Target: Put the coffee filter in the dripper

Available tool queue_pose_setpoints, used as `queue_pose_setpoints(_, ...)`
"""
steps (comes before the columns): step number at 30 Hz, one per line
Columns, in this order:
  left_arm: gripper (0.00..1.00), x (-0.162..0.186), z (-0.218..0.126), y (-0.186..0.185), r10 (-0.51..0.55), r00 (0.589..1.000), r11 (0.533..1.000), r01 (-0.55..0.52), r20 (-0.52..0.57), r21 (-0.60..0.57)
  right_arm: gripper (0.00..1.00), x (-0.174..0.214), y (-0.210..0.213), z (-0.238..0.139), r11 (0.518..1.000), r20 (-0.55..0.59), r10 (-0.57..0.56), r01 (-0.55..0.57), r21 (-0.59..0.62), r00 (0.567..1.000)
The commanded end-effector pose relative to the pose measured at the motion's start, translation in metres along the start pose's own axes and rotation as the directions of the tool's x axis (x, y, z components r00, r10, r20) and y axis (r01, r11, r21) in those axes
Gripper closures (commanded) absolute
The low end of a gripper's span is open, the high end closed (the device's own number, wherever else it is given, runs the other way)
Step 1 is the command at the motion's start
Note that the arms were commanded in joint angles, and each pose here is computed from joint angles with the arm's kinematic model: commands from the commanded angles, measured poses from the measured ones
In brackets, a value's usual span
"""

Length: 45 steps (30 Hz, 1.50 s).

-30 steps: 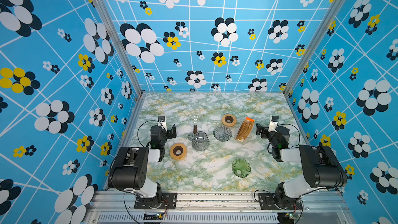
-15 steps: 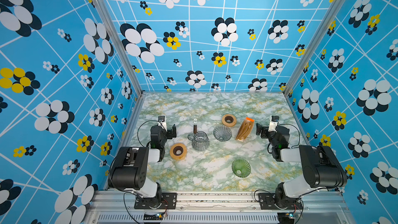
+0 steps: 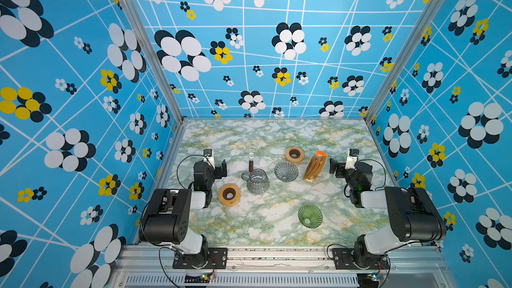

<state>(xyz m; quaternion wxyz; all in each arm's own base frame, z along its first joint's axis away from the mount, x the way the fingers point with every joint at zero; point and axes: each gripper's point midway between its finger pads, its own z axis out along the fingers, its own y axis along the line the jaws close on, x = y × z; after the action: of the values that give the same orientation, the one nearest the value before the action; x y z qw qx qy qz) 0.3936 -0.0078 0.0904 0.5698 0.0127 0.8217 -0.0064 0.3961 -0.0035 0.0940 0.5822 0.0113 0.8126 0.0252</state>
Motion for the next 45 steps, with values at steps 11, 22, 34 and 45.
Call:
queue_pose_setpoints(11,0.01,-0.007,-0.003,-0.001,-0.006,0.999,1.0,0.006,0.049,-0.004,0.01,-0.003,-0.011,-0.008,0.998,0.059,0.015,-0.018,0.059,0.998)
queue_pose_setpoints(22,0.01,-0.008,-0.004,-0.001,0.001,0.999,1.0,0.0,0.052,-0.019,0.01,-0.005,-0.009,-0.007,0.999,0.053,0.011,-0.014,0.048,0.999)
queue_pose_setpoints(34,0.01,-0.04,-0.025,0.0,0.029,0.999,0.994,-0.026,0.035,-0.102,0.0,-0.028,-0.007,-0.021,0.999,0.048,0.003,-0.005,0.049,0.999)
queue_pose_setpoints(45,0.01,-0.097,-0.079,-0.057,-0.184,0.982,0.982,0.185,-0.033,0.04,0.01,-0.069,0.005,-0.064,0.974,-0.039,0.226,-0.225,0.038,0.973)
